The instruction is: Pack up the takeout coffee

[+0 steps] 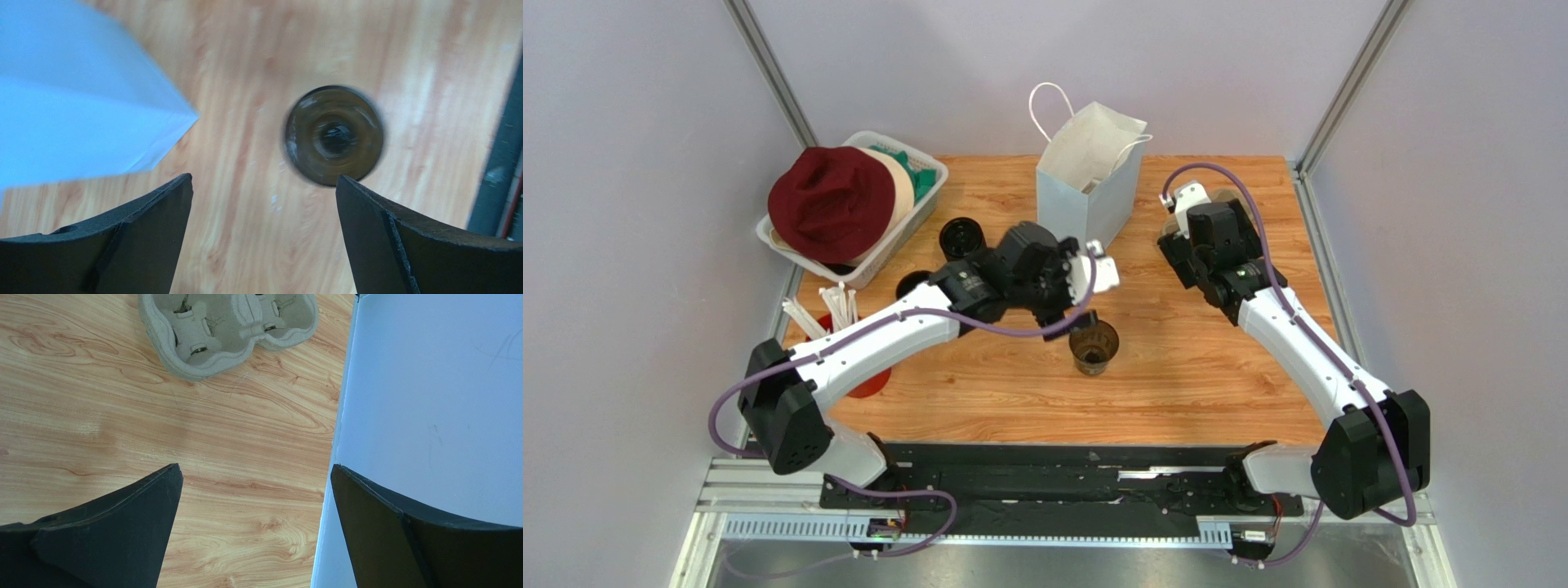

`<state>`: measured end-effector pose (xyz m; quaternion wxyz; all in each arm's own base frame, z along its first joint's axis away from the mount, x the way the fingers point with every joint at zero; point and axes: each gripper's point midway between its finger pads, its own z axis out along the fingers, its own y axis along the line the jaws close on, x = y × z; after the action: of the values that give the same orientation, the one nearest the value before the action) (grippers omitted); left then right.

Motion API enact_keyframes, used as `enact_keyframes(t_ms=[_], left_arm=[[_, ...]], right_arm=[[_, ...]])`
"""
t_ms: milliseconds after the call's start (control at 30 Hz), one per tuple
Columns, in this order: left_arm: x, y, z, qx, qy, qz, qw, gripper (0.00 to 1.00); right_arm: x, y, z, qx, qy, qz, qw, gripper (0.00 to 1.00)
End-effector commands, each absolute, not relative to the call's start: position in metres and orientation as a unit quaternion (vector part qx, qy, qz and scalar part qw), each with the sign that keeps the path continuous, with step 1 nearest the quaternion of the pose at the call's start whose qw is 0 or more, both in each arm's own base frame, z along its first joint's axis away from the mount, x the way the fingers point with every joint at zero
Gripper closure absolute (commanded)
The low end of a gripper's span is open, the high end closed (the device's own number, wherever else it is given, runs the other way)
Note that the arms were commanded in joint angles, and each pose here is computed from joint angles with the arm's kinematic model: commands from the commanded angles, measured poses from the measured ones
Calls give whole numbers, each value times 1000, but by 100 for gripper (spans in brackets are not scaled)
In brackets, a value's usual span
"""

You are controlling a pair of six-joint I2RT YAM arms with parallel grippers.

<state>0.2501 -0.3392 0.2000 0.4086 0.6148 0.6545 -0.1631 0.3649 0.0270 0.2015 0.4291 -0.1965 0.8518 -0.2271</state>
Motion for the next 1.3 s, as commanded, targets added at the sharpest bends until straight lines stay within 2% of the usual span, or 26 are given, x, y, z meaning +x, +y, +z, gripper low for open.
enact_keyframes(t_ms=[0, 300, 633, 933, 1267], left_arm=[[288, -308, 250, 540, 678, -174, 467, 5], [359, -242, 250, 421, 747, -122, 500, 4], [434, -191, 204, 309, 831, -58, 458, 8], [459, -175, 176, 268, 857, -26, 439, 14], [466, -160, 154, 252, 874, -10, 416, 22]], right_arm=[[374, 31, 224, -173, 841, -217, 464, 1], [375, 32, 223, -176, 842, -215, 463, 1], [374, 32, 223, -177, 842, -214, 463, 1], [373, 33, 224, -178, 842, -212, 463, 1], [373, 34, 221, -183, 843, -209, 460, 1]])
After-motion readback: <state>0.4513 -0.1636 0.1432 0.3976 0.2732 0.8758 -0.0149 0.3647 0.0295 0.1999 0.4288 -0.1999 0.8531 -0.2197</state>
